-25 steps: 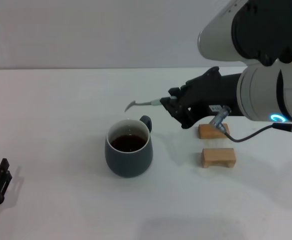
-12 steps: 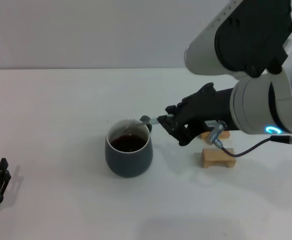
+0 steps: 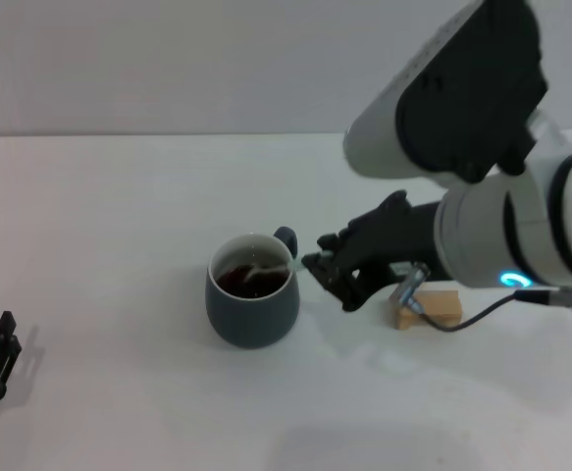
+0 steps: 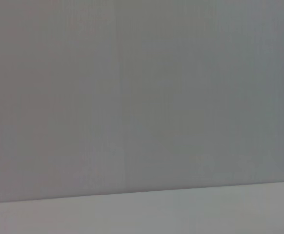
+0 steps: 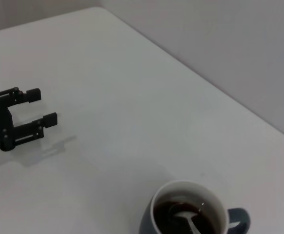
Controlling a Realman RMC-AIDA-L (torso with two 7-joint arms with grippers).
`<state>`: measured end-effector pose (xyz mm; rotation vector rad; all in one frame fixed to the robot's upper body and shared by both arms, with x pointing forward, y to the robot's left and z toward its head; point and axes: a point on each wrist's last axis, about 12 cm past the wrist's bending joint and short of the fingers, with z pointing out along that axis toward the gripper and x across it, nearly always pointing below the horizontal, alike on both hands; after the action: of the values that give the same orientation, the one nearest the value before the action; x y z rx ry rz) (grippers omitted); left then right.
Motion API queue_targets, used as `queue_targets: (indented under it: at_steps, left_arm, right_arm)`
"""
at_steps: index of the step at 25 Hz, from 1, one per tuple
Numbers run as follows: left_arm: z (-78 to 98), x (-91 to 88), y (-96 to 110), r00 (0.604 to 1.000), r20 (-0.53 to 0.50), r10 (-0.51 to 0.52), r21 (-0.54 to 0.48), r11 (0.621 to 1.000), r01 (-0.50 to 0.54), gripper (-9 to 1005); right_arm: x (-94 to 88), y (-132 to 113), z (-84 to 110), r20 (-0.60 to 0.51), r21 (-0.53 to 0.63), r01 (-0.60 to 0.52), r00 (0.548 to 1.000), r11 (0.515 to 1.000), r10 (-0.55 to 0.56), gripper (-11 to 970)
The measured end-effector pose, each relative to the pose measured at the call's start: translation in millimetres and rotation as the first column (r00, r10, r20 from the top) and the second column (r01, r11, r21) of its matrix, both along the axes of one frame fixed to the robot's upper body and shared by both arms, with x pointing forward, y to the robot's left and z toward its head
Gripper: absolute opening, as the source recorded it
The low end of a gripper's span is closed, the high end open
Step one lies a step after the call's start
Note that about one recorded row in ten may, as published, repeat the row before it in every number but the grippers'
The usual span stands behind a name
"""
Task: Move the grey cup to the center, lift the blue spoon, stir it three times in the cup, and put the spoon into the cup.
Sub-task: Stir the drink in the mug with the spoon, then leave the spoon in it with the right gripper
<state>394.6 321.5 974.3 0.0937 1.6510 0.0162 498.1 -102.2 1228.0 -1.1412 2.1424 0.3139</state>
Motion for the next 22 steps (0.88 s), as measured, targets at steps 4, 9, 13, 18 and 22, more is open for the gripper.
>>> queue_targets:
  at_steps: [4, 9, 13, 18, 22]
  left_arm:
    - [-0.2, -0.6, 0.2, 1.0, -0.001, 0.001, 0.0, 1.0, -0.001, 685]
    - [-0.2, -0.8, 0.2, 1.0, -0.001, 0.001, 0.0, 1.0, -0.001, 685]
    - [-0.2, -0.8, 0.3, 1.0, -0.001, 0.002, 0.0, 1.0, -0.002, 685]
    - [-0.2, -0.8, 0.3, 1.0, -0.001, 0.001, 0.0, 1.0, -0.001, 684]
    - [-0.1, 0.1, 1.6, 1.0, -0.002, 0.001, 0.007, 1.0, -0.001, 684]
  right_arm:
    - [5.6, 3.1, -12.8, -0.018, -0.003, 0.004, 1.0, 1.0, -0.004, 165]
    - [10.9, 6.9, -15.8, -0.008, 0.002, 0.0, 1.0, 1.0, 0.0, 165]
    - [15.7, 9.5, -17.3, 0.0, 0.005, 0.0, 1.0, 1.0, 0.0, 165]
    - [23.1, 14.5, -22.1, -0.012, 0.005, -0.01, 1.0, 1.0, 0.011, 166]
    - [28.7, 17.3, -26.1, -0.031, 0.007, -0.02, 0.999, 1.0, 0.02, 166]
